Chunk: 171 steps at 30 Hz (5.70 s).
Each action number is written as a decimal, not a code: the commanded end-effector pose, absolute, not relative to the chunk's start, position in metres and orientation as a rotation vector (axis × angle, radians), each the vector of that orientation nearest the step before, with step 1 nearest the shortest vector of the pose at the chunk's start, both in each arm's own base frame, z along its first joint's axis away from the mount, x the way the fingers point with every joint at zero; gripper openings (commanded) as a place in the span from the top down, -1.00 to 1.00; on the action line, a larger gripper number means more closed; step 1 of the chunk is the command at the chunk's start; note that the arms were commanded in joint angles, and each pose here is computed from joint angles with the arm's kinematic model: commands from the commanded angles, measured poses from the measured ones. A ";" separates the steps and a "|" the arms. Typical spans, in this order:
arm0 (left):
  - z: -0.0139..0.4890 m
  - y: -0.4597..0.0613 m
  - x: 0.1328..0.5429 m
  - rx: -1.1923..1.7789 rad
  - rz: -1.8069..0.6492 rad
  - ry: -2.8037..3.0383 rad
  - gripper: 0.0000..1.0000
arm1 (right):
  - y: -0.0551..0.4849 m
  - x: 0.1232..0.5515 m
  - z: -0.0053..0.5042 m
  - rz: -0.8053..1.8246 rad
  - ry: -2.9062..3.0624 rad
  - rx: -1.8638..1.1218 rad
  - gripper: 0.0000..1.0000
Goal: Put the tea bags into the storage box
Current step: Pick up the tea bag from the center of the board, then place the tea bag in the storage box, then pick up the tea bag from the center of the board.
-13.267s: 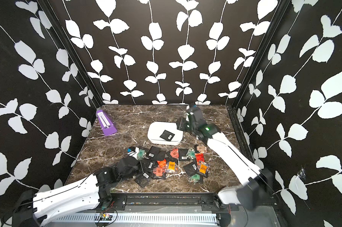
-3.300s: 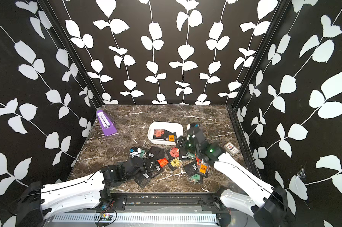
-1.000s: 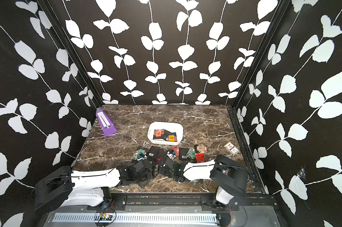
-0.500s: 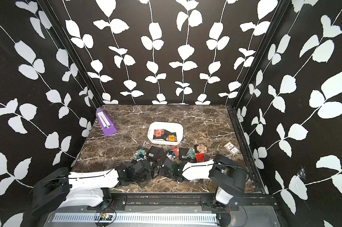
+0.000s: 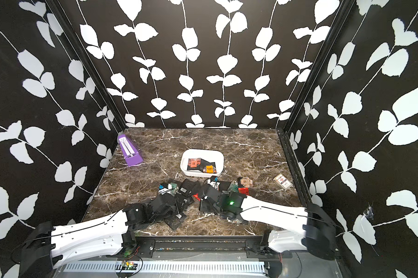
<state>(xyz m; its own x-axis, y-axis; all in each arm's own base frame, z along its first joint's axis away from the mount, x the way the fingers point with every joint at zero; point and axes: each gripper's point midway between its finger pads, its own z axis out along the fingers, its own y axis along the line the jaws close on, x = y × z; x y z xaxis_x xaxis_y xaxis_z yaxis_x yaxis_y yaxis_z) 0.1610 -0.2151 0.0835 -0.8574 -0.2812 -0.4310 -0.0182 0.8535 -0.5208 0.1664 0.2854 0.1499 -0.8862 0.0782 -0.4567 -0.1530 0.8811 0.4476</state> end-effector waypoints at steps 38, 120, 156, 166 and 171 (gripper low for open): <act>0.079 -0.193 0.162 -0.207 -0.608 2.502 0.00 | 0.264 0.401 0.186 0.468 2.475 0.045 0.12; 0.000 -0.152 0.116 -0.419 -0.415 2.790 1.00 | 0.370 0.127 0.011 0.789 2.751 0.138 0.25; 0.000 -0.161 0.115 -0.384 -0.461 2.800 1.00 | 0.374 0.137 0.000 0.777 2.742 0.197 0.95; 0.035 -0.167 0.130 -0.343 -0.555 2.682 1.00 | 0.361 0.137 0.044 0.718 2.718 0.069 1.00; 0.056 -0.174 0.140 -0.345 -0.643 2.594 0.89 | 0.327 0.139 0.088 0.647 2.655 -0.009 1.00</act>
<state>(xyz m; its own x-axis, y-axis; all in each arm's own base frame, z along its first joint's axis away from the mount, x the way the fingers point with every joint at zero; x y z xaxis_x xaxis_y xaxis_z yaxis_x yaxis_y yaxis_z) 0.1326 -0.1743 0.0422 -0.8895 -0.3335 -0.3122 -0.1538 0.8621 -0.4828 0.1328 0.3501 0.0595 -0.9449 0.1269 -0.3017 -0.0457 0.8616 0.5056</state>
